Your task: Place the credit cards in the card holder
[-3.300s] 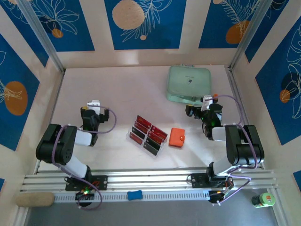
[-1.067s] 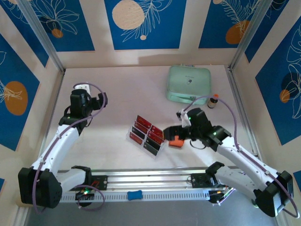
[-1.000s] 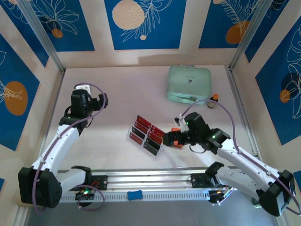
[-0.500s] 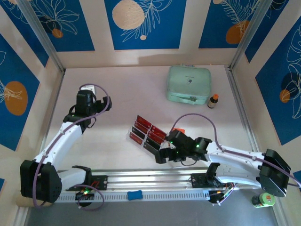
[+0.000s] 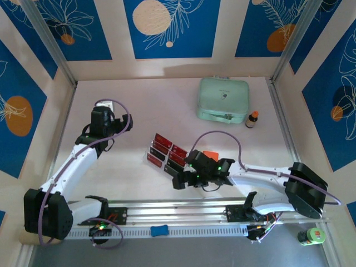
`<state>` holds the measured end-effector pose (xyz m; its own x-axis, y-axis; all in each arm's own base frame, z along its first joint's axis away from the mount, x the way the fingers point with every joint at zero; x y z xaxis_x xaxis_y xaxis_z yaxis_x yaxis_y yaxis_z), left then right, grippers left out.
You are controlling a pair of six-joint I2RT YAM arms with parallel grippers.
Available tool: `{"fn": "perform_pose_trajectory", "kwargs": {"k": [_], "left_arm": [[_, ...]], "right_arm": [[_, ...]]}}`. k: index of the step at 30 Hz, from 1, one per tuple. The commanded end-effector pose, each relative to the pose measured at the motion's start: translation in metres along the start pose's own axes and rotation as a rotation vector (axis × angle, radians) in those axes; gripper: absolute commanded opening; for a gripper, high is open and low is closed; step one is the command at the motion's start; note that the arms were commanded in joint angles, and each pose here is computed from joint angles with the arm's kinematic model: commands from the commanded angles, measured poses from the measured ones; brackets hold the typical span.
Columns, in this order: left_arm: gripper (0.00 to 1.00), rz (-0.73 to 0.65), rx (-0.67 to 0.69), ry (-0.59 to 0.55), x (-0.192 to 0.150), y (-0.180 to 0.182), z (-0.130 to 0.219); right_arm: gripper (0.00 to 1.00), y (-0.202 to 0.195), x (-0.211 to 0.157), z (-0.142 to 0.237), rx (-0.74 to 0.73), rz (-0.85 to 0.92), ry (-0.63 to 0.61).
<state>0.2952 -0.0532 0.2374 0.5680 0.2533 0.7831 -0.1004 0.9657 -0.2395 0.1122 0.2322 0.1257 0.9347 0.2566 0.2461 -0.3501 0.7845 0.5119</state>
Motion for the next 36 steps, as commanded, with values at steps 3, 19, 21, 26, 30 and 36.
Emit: {"fn": "perform_pose_trajectory", "kwargs": {"k": [3,19,21,26,30,36], "left_arm": [[1.0,-0.006,-0.004,-0.009,0.006,-0.005,0.002],[1.0,-0.001,-0.012,0.003,0.006,-0.008,0.002],[1.0,0.002,-0.01,0.007,0.006,-0.007,0.002],[1.0,0.004,-0.007,0.013,0.005,-0.007,0.003],[1.0,0.003,-0.005,0.014,0.004,-0.007,0.003],[1.0,0.01,-0.001,0.026,0.001,-0.007,0.002]], "right_arm": [[0.91,0.014,0.013,0.0,0.02,0.043,-0.032],[0.88,0.025,-0.006,0.001,0.038,0.189,-0.039],[0.88,0.028,-0.004,-0.005,0.037,0.194,-0.035],[0.88,0.038,0.004,-0.017,0.036,0.224,-0.039],[0.88,0.047,0.016,-0.025,0.027,0.257,-0.056],[0.88,0.059,0.047,-0.033,0.008,0.284,-0.12]]}}
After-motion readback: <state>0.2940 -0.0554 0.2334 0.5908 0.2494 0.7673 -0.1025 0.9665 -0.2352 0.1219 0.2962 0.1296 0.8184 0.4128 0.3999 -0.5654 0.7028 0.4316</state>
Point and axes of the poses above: each hand's point on the last joint's axis, 136 mm out from that joint toward the fingers, its own z axis back along the fingers, its own y axis along the line the jaws close on, x = y × z, the point moved 8 cm from there along z, back along the fingers, and after that the axes turned 5 degrees about z, right-handed, at the moved point
